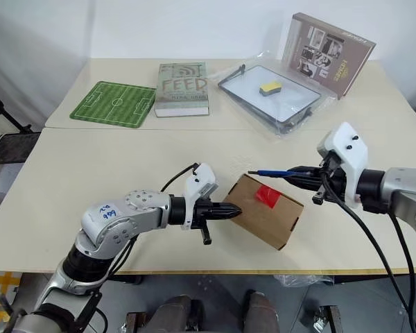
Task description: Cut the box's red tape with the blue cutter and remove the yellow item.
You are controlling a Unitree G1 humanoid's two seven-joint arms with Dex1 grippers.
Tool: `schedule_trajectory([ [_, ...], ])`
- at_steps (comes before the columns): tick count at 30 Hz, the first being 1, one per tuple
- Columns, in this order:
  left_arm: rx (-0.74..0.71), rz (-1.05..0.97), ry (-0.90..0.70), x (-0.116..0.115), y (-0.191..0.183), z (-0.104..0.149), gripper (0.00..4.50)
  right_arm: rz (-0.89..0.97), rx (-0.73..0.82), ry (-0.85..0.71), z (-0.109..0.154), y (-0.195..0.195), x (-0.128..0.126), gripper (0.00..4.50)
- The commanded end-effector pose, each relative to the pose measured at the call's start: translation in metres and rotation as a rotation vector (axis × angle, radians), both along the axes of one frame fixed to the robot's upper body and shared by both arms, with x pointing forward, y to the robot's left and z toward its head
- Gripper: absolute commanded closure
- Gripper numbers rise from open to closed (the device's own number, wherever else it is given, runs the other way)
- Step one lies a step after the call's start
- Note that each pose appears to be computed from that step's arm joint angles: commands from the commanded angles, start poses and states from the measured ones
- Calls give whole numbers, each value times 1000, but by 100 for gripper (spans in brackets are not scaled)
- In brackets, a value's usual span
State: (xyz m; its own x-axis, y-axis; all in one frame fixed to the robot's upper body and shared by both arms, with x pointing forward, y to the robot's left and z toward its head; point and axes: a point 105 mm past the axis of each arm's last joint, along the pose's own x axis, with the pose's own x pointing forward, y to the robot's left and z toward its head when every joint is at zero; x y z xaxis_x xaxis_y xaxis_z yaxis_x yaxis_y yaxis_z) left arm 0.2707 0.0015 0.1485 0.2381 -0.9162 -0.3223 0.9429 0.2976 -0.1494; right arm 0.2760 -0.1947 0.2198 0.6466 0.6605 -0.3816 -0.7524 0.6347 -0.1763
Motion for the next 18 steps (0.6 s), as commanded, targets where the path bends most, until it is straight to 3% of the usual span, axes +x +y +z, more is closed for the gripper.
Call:
schedule_trajectory([
  [1,-9,-22,-31,-1,-4,9,447,6,-16,-43,9,0,-3,433],
  [12,1,-8,-19,7,-8,8,447,16,42,-95,27,5,-3,433],
  [18,34,-11,-28,10,-9,3,447,16,24,-66,18,5,-6,433],
])
